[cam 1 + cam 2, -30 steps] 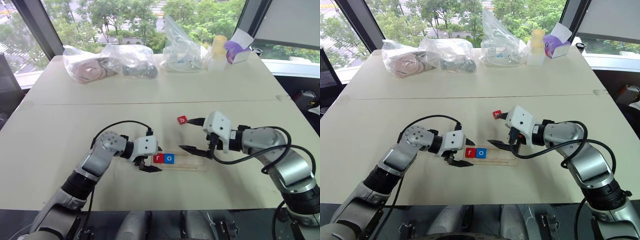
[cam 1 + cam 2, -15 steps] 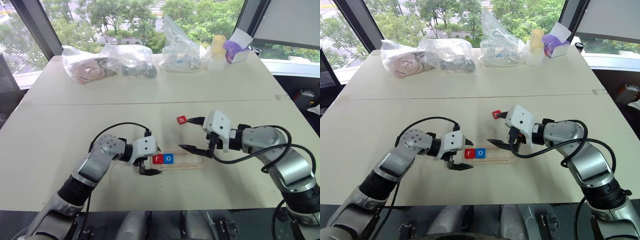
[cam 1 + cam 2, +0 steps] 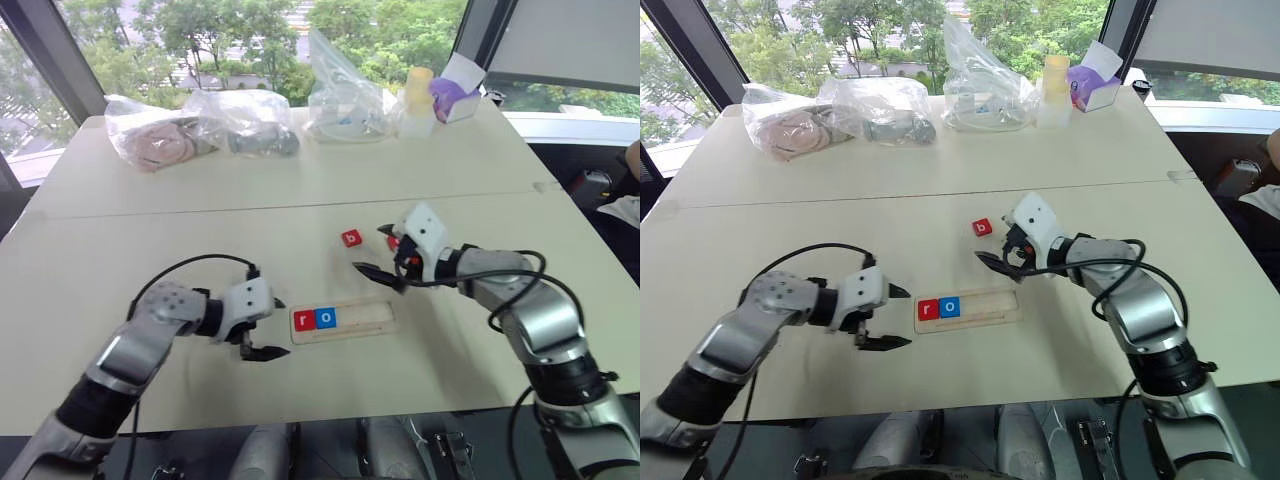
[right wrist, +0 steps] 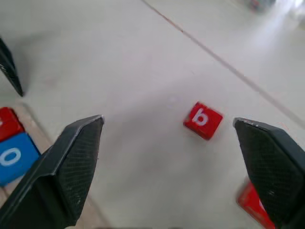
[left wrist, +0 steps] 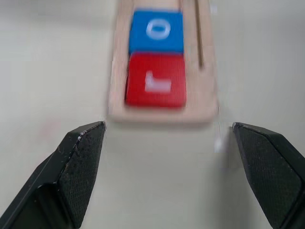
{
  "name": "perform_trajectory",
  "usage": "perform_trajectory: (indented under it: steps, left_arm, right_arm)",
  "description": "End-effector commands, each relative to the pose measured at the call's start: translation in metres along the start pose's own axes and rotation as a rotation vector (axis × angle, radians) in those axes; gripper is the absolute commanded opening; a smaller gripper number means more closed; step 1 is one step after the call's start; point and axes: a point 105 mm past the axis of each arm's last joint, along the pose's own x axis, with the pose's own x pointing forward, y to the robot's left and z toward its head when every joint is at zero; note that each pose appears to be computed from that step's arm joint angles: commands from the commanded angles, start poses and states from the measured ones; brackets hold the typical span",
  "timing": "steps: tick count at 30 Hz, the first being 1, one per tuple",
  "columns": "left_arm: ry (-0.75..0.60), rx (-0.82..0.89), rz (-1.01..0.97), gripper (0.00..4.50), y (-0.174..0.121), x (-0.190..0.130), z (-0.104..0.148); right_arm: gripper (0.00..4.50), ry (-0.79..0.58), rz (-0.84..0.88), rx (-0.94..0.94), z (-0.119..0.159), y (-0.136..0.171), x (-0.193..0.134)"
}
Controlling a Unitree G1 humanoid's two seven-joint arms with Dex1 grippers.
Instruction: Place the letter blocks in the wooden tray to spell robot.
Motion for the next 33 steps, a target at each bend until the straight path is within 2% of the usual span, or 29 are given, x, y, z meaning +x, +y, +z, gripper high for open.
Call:
perform_trajectory:
  steps: [1, 6, 8, 11, 17, 22, 23, 25, 28, 29, 33]
  left_arm:
    - [0.009, -0.064, 0.054, 4.46, 0.004, -0.024, -0.018]
    - [-0.187, -0.069, 0.141, 4.46, 0.019, -0.046, 0.007]
    - [-0.226, -0.068, 0.151, 4.46, 0.021, -0.048, 0.013]
    - [-0.381, -0.079, 0.140, 4.46, 0.019, -0.056, 0.039]
    - [-0.425, -0.088, 0.123, 4.46, 0.014, -0.059, 0.049]
    - [-0.411, -0.075, 0.106, 4.46, 0.010, -0.062, 0.049]
    - [-0.412, -0.073, 0.102, 4.50, 0.010, -0.062, 0.050]
    - [-0.417, -0.070, 0.094, 4.50, 0.008, -0.063, 0.051]
    - [-0.422, -0.067, 0.089, 4.50, 0.007, -0.063, 0.053]
    - [-0.423, -0.066, 0.087, 4.50, 0.007, -0.063, 0.053]
    - [-0.427, -0.063, 0.084, 4.50, 0.008, -0.061, 0.054]
  right_arm:
    - [4.50, 0.038, -0.125, 0.087, 0.001, -0.012, 0.018]
    - [4.50, 0.062, -0.223, 0.181, 0.001, -0.019, 0.041]
    - [4.50, 0.074, -0.245, 0.194, -0.001, -0.021, 0.045]
    - [4.50, 0.129, -0.300, 0.228, -0.011, -0.021, 0.061]
    - [4.50, 0.163, -0.334, 0.235, -0.019, -0.019, 0.070]
    - [4.50, 0.175, -0.319, 0.228, -0.022, -0.013, 0.075]
    - [3.96, 0.178, -0.321, 0.224, -0.022, -0.012, 0.076]
    - [3.15, 0.180, -0.322, 0.219, -0.022, -0.011, 0.076]
    - [1.52, 0.179, -0.325, 0.214, -0.021, -0.010, 0.075]
    - [1.12, 0.179, -0.328, 0.212, -0.020, -0.010, 0.075]
    - [1.13, 0.165, -0.351, 0.197, -0.013, -0.013, 0.068]
